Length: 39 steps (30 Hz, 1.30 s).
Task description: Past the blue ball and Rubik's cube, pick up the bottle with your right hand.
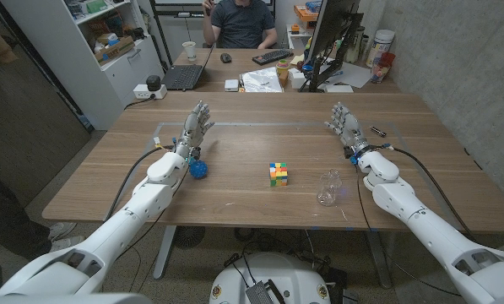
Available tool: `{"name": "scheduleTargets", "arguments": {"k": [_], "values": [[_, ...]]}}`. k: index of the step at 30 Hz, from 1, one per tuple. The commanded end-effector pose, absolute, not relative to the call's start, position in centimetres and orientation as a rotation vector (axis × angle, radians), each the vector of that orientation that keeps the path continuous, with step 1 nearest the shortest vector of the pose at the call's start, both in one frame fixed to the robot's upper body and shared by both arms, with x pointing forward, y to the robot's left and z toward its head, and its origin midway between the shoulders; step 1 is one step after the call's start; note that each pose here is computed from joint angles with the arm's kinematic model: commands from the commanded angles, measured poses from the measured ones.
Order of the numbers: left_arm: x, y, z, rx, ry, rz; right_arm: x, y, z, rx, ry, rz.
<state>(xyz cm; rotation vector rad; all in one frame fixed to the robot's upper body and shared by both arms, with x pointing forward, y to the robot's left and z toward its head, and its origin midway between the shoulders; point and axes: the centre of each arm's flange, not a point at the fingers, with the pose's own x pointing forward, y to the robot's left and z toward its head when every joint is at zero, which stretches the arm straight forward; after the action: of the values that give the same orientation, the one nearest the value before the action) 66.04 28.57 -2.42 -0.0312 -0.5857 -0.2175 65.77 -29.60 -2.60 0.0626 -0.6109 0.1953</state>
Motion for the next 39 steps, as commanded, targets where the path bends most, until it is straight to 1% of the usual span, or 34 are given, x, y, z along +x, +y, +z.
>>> {"name": "scheduleTargets", "arguments": {"k": [1,18,39], "values": [[66.6,28.1,-2.1,-0.022,-0.577,-0.226,66.5,-31.0,-2.5,0.074,-0.639,0.144],[66.4,27.7,-2.0,-0.013,-0.583,-0.234,64.5,-33.5,-1.2,-0.025,-0.697,0.065],[65.8,26.9,-2.1,-0.002,-0.594,-0.259,59.2,-35.1,2.4,-0.216,-0.857,0.048]]}}
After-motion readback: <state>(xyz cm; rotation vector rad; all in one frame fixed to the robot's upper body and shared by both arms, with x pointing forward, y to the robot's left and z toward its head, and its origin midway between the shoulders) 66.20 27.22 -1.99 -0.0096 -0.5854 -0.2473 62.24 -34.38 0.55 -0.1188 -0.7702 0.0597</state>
